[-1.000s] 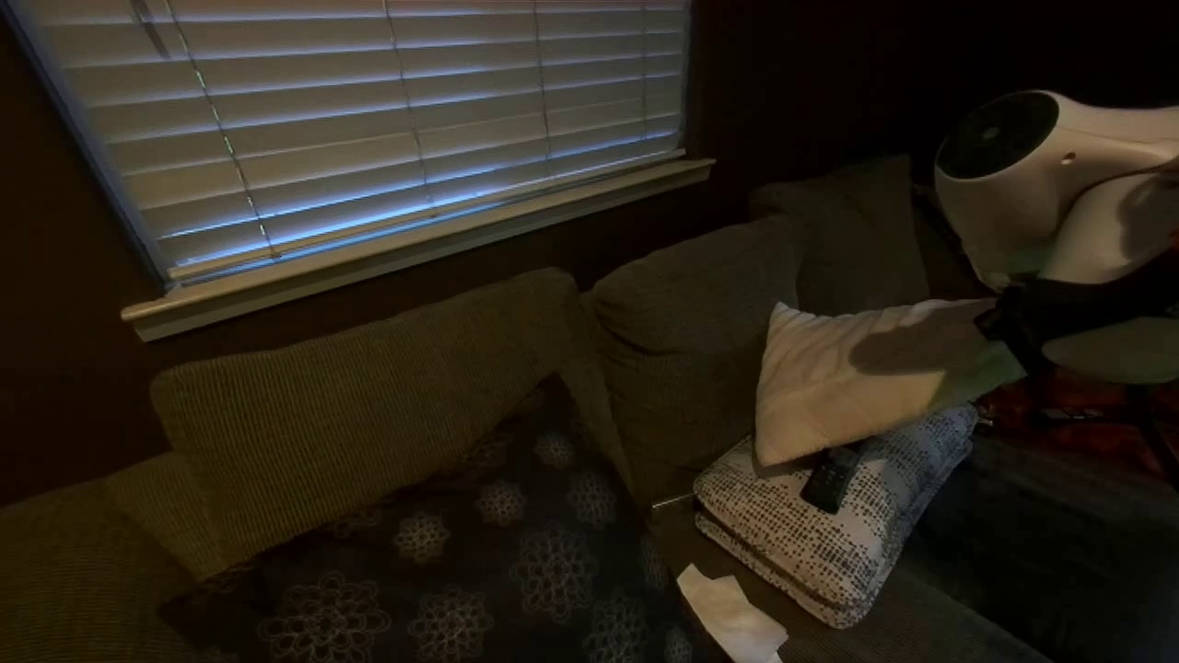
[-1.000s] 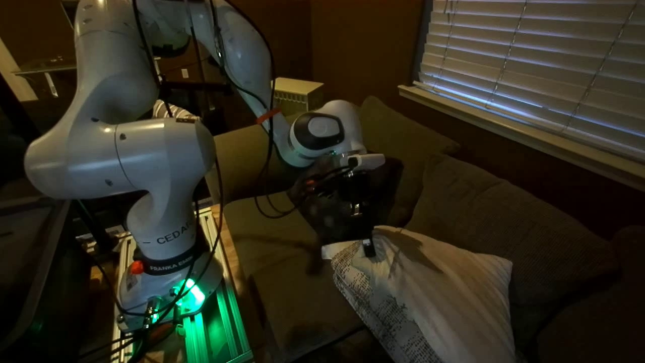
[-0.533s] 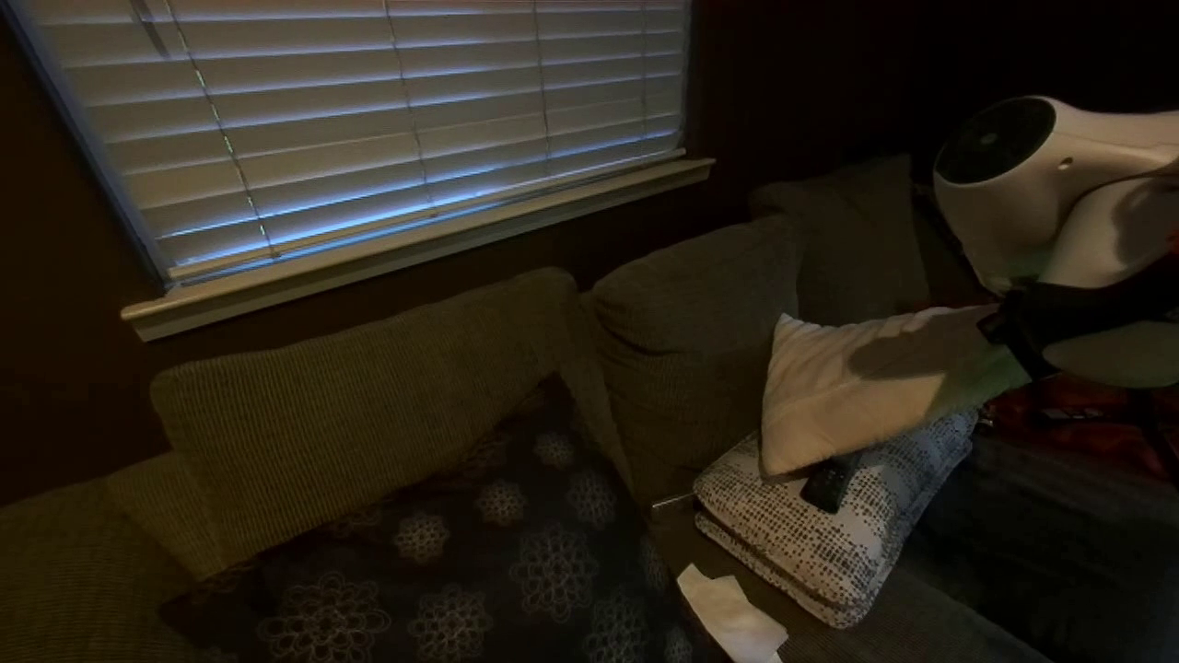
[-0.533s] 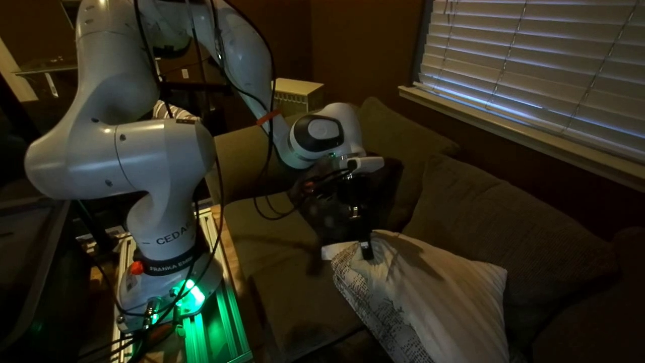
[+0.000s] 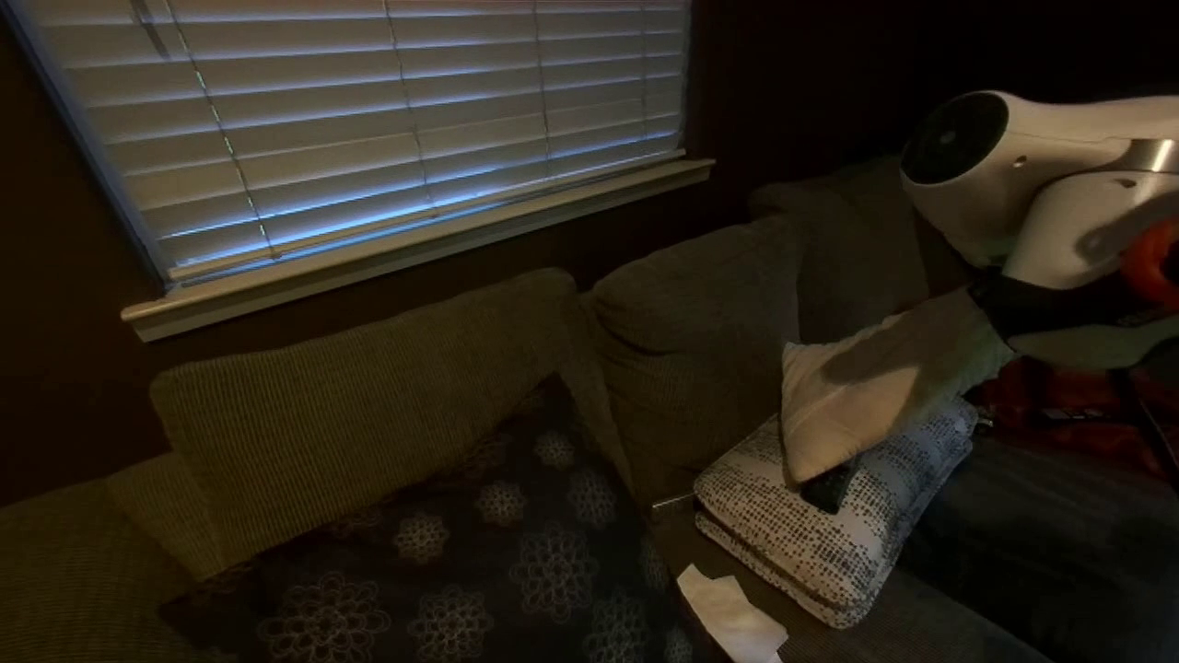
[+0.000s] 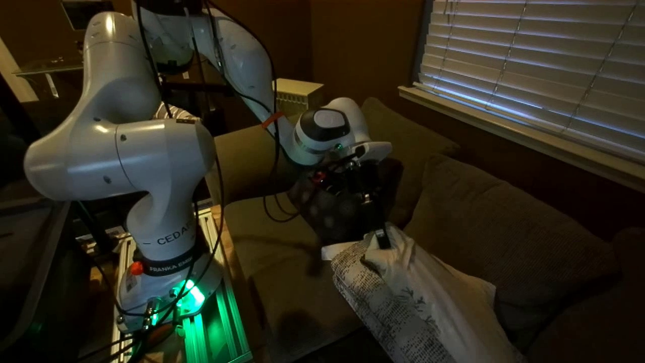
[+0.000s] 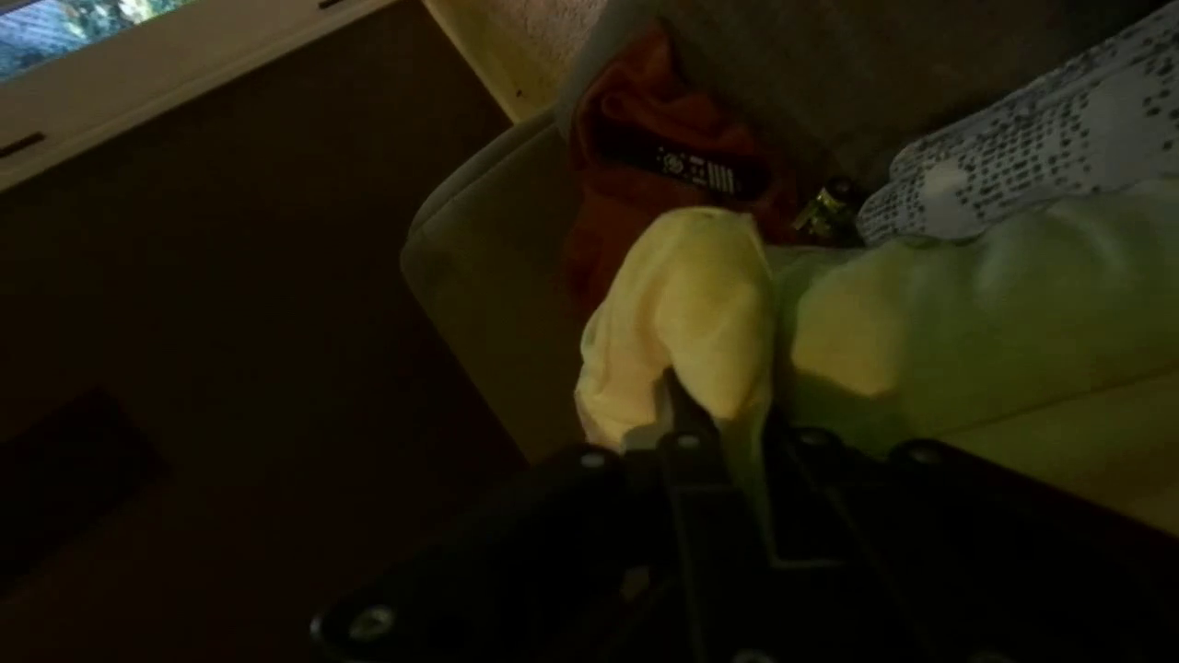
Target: Make the white pillow sit straight
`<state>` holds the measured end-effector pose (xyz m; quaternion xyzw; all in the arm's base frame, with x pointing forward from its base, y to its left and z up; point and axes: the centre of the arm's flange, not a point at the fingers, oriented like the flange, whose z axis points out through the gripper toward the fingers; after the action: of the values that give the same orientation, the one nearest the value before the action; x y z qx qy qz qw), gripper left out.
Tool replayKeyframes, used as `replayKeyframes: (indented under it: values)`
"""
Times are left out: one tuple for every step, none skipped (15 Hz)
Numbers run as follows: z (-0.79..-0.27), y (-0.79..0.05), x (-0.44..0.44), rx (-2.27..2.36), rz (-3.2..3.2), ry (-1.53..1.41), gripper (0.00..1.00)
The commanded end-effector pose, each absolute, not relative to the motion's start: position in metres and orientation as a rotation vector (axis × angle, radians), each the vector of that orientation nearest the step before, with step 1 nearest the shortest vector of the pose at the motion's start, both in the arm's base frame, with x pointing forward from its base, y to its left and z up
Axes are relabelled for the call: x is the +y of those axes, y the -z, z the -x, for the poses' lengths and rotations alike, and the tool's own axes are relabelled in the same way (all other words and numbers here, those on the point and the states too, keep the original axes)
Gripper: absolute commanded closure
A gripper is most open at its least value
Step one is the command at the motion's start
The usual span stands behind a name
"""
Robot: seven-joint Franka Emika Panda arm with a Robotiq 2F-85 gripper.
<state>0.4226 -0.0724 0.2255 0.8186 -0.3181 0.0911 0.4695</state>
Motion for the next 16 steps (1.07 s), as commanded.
replayKeyframes:
  values:
    - [-0.463, -0.249, -0.067, -0.683, -1.862, -0.284, 0.97]
    - [-0.474, -0.251, -0.064, -0.653, -1.845, -0.305, 0.97]
    - [-0.484, -0.251, -0.060, -0.623, -1.833, -0.333, 0.97]
    - [-0.494, -0.253, -0.055, -0.591, -1.827, -0.367, 0.97]
    - [-0.503, -0.255, -0.052, -0.567, -1.817, -0.393, 0.97]
    - [-0.511, -0.256, -0.047, -0.544, -1.799, -0.419, 0.97]
    - [-0.520, -0.257, -0.043, -0.528, -1.784, -0.432, 0.97]
    - [-0.528, -0.256, -0.038, -0.515, -1.774, -0.442, 0.97]
    - [-0.538, -0.252, -0.031, -0.494, -1.760, -0.459, 0.97]
    - [-0.548, -0.248, -0.025, -0.468, -1.756, -0.471, 0.97]
    - [-0.556, -0.244, -0.020, -0.452, -1.753, -0.493, 0.97]
    - [-0.564, -0.241, -0.014, -0.425, -1.766, -0.519, 0.97]
    - [-0.572, -0.239, -0.007, -0.406, -1.757, -0.543, 0.97]
    - [-0.579, -0.238, -0.001, -0.386, -1.750, -0.577, 0.97]
    - [-0.585, -0.236, 0.005, -0.365, -1.736, -0.621, 0.97]
    - [-0.592, -0.235, 0.011, -0.348, -1.730, -0.656, 0.97]
